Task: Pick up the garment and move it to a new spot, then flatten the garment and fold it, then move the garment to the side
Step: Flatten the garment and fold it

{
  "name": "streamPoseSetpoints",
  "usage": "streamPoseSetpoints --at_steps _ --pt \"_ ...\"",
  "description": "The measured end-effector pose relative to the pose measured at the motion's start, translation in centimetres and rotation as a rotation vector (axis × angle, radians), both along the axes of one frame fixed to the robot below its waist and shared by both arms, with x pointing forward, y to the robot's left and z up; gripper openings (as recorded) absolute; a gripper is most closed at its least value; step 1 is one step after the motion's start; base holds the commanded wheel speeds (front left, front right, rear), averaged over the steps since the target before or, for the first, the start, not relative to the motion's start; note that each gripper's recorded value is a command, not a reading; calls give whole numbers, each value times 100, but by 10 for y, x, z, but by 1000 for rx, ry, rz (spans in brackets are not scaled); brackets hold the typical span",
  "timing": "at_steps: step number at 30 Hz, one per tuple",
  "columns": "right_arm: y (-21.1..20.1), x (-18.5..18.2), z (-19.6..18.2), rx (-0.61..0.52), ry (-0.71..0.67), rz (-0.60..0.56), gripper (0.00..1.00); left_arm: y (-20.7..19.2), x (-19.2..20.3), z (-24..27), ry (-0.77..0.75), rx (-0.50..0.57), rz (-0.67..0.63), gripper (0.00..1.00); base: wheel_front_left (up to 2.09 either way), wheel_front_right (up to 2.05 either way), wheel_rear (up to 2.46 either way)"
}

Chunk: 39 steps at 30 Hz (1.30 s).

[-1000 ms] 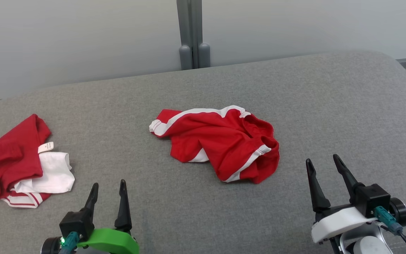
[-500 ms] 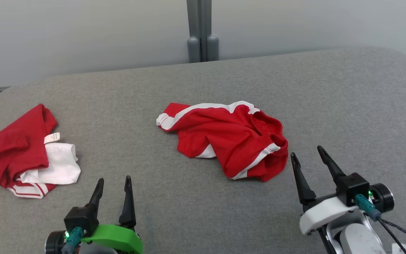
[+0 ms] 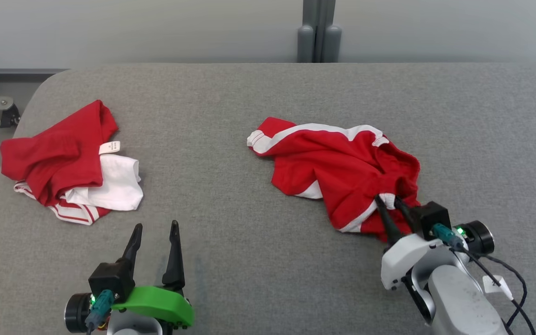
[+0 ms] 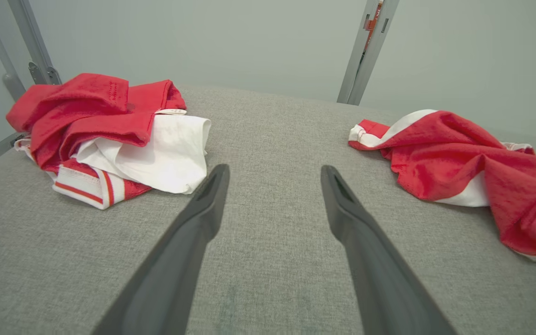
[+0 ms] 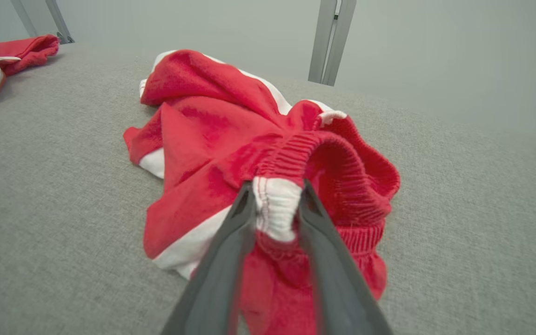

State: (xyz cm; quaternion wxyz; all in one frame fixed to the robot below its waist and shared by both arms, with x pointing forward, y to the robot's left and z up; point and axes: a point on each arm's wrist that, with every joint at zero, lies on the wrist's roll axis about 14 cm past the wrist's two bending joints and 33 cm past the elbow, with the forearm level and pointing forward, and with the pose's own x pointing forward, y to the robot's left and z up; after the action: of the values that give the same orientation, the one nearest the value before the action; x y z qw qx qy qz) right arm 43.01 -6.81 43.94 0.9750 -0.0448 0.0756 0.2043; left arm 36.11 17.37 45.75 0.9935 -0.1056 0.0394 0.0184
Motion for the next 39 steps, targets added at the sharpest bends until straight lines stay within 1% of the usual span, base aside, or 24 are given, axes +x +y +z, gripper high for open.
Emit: streamPoseSetpoints --at_steps 3,5,8,10,14,17,23,24,25,26,27,32,35,39 --pt "3 14 11 36 -21 -10 0 5 -2 -1 3 2 16 100 0 0 0" --pt "-2 24 20 54 -45 -36 0 6 -3 -2 6 2 20 100 0 0 0" --pt "-29 42 35 71 -85 -119 0 6 -3 -2 8 2 19 100 0 0 0" --pt "-58 52 41 67 -103 -196 0 5 -4 -3 10 2 18 100 0 0 0" --pt "-100 55 27 39 -62 -312 0 4 -4 -3 10 3 14 100 0 0 0" --pt "-121 51 16 40 -29 -385 0 4 -4 -3 11 2 13 100 0 0 0" --pt "-138 29 -12 32 51 -451 0 0 -2 -4 13 1 2 100 0 0 0" --pt "-140 27 -13 33 54 -459 20 -1 -1 -4 13 1 -3 100 0 0 0" --pt "-141 27 -12 32 51 -462 47 -3 -1 -4 13 1 -7 100 0 0 0" --pt "-143 26 -11 34 47 -469 94 -4 0 -4 12 0 -13 100 0 0 0" --pt "-144 25 -10 35 43 -474 100 -6 0 -4 12 0 -18 100 0 0 0" --pt "-152 13 -6 39 24 -496 100 -11 3 -1 0 0 -35 100 0 0 0" --pt "-157 9 9 49 -29 -505 100 -15 5 4 -14 -1 -46 100 0 0 0" --pt "-161 -1 40 46 -142 -497 100 -22 7 10 -33 -4 -71 100 0 0 0"
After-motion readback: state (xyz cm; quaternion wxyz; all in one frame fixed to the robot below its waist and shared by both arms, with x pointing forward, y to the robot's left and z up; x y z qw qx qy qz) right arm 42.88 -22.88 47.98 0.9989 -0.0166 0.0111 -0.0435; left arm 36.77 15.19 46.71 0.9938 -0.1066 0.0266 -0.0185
